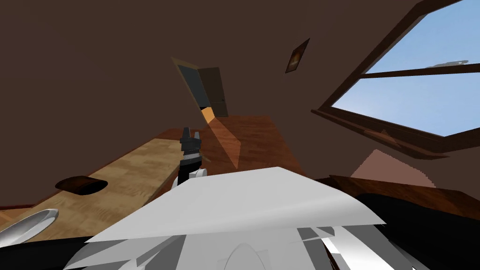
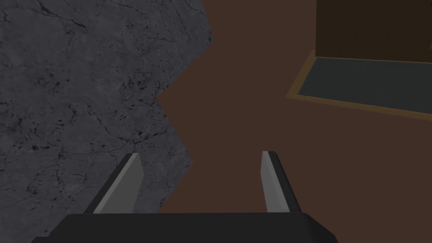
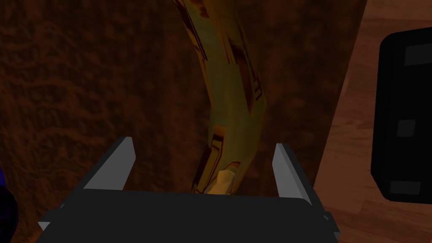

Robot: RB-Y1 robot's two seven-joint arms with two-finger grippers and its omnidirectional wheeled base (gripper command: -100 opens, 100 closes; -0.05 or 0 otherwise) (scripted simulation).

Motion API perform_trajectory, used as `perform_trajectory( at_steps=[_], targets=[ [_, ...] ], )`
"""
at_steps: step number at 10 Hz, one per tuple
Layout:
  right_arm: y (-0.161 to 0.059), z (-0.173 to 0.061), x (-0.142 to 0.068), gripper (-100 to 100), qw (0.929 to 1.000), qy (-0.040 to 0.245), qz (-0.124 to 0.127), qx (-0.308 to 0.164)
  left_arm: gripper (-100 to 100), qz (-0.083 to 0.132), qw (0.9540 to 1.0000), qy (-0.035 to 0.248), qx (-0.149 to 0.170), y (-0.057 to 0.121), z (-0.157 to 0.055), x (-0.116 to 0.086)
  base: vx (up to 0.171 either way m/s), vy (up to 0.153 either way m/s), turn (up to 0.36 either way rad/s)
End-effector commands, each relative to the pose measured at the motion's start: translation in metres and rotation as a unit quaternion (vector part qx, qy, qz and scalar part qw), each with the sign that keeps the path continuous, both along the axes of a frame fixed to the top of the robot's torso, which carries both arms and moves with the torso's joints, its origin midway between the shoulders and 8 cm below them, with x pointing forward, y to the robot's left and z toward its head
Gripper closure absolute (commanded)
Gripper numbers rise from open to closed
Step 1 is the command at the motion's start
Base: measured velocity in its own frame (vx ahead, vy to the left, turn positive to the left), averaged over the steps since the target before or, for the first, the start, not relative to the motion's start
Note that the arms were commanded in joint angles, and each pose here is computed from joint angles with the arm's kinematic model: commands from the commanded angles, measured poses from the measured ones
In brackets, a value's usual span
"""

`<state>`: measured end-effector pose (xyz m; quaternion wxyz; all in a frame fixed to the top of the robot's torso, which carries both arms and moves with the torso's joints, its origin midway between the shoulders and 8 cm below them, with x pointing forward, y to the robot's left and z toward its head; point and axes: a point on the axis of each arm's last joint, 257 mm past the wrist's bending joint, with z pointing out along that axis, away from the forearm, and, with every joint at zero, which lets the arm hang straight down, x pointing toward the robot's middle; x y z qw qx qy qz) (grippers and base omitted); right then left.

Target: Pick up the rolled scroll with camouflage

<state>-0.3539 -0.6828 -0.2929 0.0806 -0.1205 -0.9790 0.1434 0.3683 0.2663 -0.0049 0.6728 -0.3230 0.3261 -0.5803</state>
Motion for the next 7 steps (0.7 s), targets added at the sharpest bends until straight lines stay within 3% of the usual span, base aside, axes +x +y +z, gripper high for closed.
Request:
perform_trajectory(
  at_steps=[1,2,3,4,5,7],
  targets=[
    [0.006,-0.004,-0.009,-100,0.9999,0.002,-0.014,0.003,0,0.0,1.0,0.0,0.0,0.0,0.0,0.0,-0.068,0.034,0.144],
    [0.021,-0.015,-0.017,-100,0.9991,-0.005,-0.04,0.013,0,0.0,1.0,0.0,0.0,0.0,0.0,0.0,-0.076,0.051,0.287],
    [0.017,-0.009,-0.025,-100,0.9992,0.006,-0.04,0.008,0,0.0,1.0,0.0,0.0,0.0,0.0,0.0,-0.058,0.047,0.141],
    [0.017,-0.011,-0.02,-100,0.9993,0.002,-0.035,0.009,0,0.0,1.0,0.0,0.0,0.0,0.0,0.0,-0.019,0.016,-0.001],
    [0.017,-0.01,-0.02,100,0.9993,0.002,-0.037,0.009,0,0.0,1.0,0.0,0.0,0.0,0.0,0.0,0.0,0.0,0.0],
    [0.017,-0.01,-0.02,100,0.9993,0.002,-0.037,0.009,0,0.0,1.0,0.0,0.0,0.0,0.0,0.0,0.0,0.0,0.0]
  ],
)
